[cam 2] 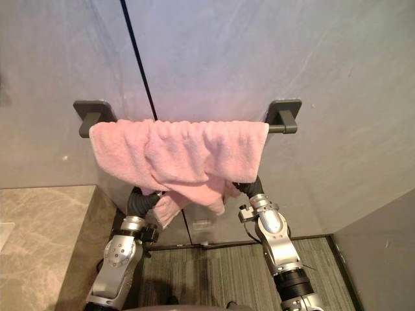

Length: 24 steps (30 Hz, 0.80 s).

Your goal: Organize washtable

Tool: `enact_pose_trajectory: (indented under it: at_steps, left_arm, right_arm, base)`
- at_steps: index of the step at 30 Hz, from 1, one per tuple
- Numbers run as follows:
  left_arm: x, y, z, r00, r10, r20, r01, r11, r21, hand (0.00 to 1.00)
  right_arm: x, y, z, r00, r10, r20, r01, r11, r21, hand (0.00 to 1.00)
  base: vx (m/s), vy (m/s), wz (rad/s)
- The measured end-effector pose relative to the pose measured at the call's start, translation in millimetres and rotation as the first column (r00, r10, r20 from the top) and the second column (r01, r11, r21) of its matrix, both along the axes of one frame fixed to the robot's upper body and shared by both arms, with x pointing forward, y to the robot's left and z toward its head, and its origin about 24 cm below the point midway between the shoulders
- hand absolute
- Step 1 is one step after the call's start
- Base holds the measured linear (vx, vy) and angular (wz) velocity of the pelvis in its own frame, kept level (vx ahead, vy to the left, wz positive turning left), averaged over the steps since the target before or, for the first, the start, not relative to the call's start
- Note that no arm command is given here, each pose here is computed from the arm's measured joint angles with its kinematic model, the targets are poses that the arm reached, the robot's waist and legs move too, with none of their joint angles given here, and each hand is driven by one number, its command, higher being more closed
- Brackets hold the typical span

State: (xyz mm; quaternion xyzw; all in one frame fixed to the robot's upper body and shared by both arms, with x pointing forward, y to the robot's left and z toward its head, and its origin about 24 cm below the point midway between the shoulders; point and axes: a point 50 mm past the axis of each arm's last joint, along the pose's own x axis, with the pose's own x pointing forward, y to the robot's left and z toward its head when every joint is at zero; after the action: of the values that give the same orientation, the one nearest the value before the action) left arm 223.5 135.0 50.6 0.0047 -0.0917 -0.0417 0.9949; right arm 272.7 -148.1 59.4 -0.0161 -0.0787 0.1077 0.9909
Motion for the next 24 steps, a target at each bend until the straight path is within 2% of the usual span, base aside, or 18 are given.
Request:
enact_pose_trajectory:
  at_steps: [10, 17, 24]
  left_arm:
    - [-2, 0, -24, 0.994, -0.009, -0.106, 0.009, 1.000, -0.006, 1.00]
    - [-4, 4, -43, 0.982, 0.017, -0.188, -0.031, 0.997, -0.072, 1.00]
    - [-4, 8, -50, 0.976, 0.042, -0.212, -0.059, 0.996, -0.073, 1.00]
  right_arm:
    - [-5, -4, -19, 0.997, -0.018, -0.078, 0.018, 1.000, -0.009, 1.00]
    - [-15, 6, -35, 0.993, -0.024, -0.118, 0.029, 0.999, 0.043, 1.00]
    - [-15, 13, -42, 0.990, -0.055, -0.127, 0.052, 0.998, -0.027, 1.00]
  base:
    - [0.00, 0.000, 0.00]
    - [0.00, 0.000, 0.01]
    - [0.00, 0.000, 0.00]
